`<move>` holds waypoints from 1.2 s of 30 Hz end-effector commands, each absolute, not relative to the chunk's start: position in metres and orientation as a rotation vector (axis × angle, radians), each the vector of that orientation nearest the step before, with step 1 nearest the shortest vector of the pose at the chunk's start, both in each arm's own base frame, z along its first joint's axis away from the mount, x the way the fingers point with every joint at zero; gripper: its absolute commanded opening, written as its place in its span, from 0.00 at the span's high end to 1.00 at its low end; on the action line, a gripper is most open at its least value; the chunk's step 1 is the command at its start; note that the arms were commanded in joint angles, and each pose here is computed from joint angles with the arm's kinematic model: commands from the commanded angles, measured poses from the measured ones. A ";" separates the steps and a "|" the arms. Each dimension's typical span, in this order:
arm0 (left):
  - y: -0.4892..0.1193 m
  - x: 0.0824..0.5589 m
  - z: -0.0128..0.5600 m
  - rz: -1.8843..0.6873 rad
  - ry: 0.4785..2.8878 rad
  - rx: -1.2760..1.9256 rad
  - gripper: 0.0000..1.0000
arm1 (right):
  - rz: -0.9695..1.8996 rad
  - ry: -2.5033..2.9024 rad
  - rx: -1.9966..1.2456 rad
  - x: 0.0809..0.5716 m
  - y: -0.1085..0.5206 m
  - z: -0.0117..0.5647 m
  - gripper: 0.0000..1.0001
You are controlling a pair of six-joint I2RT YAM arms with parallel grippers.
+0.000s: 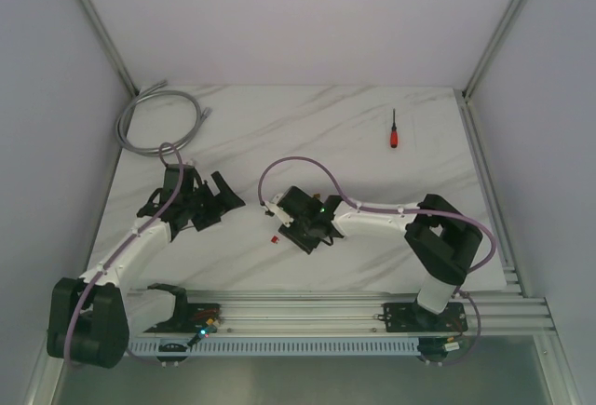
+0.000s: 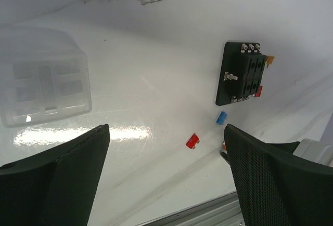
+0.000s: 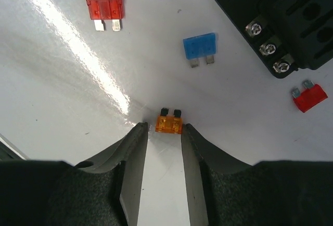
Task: Snap on the fuse box
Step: Pick up the fuse from the center of the board.
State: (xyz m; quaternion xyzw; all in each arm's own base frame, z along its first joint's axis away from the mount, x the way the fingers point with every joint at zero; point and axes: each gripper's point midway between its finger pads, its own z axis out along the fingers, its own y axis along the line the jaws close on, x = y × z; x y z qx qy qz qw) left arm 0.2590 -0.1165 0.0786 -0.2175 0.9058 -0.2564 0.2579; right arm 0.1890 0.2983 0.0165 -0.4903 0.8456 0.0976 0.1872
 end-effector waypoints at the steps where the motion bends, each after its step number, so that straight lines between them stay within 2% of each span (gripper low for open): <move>1: -0.122 0.265 0.089 -0.727 2.434 -0.571 0.00 | 0.223 2.420 -1.378 0.186 0.292 0.004 0.62; 10: -0.129 0.262 0.090 -0.755 2.438 -0.555 0.00 | 0.206 2.403 -1.347 0.187 0.284 0.010 0.68; 14: -0.144 0.259 0.093 -0.844 2.432 -0.505 0.02 | 0.263 2.343 -1.337 0.189 0.290 0.021 0.69; 23: -0.185 0.255 0.106 -1.030 2.388 -0.372 0.09 | 0.405 2.099 -1.248 0.208 0.304 0.079 0.72; 30: -0.234 0.251 0.132 -1.249 2.294 -0.190 0.20 | 0.536 1.932 -1.172 0.221 0.315 0.129 0.71; 36: -0.263 0.247 0.157 -1.341 2.207 -0.077 0.29 | 0.571 1.906 -1.151 0.223 0.318 0.137 0.72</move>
